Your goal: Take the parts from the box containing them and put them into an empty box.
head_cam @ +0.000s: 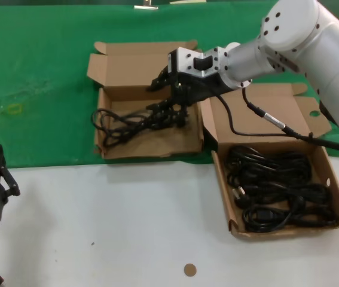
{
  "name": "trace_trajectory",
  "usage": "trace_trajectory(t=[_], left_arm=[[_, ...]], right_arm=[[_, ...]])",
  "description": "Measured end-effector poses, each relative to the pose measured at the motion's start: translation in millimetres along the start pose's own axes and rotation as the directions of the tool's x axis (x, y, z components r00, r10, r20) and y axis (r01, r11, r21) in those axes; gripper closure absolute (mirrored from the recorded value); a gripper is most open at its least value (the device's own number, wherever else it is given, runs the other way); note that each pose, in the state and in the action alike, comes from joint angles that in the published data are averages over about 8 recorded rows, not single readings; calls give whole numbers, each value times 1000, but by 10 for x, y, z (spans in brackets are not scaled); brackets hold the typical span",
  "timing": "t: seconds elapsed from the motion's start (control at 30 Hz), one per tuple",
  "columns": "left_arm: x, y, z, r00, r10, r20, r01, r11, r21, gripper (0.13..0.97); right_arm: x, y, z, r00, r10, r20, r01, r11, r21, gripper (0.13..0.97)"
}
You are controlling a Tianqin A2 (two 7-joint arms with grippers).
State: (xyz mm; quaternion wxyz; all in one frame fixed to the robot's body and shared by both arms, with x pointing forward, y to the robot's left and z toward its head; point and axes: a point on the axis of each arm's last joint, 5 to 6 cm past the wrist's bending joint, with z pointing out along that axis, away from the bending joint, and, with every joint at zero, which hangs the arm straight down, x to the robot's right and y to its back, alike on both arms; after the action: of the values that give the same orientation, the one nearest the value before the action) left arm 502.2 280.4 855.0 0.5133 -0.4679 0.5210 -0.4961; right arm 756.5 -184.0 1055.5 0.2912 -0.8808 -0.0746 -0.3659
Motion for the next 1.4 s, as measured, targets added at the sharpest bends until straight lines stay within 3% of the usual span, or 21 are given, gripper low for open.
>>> trace_trajectory(t=[0.27,0.4,0.67,0.97,1.1,1.2,1.4], left_arm=[[0,0,0,1000,0,0,0,1000,0,953],[0,0,0,1000,0,0,0,1000,0,953],[0,0,0,1000,0,0,0,1000,0,945],[0,0,0,1000,0,0,0,1000,0,890],[0,0,0,1000,0,0,0,1000,0,860],[0,0,0,1000,0,0,0,1000,0,860],[0,0,0,1000,0,0,0,1000,0,746]], right_arm=[[4,36,14,1000,4,-6,-4,1000,-1,735],[3,53,11,1000,6,-8,-6,1000,-2,735],[-49,73,40,1000,20,-21,-20,1000,11,552],[-352,155,184,990,108,-90,-101,992,82,344],[-520,200,239,978,163,-128,-147,982,120,344],[-651,236,269,966,207,-157,-184,972,148,292],[-915,312,301,930,299,-212,-258,945,202,204]])
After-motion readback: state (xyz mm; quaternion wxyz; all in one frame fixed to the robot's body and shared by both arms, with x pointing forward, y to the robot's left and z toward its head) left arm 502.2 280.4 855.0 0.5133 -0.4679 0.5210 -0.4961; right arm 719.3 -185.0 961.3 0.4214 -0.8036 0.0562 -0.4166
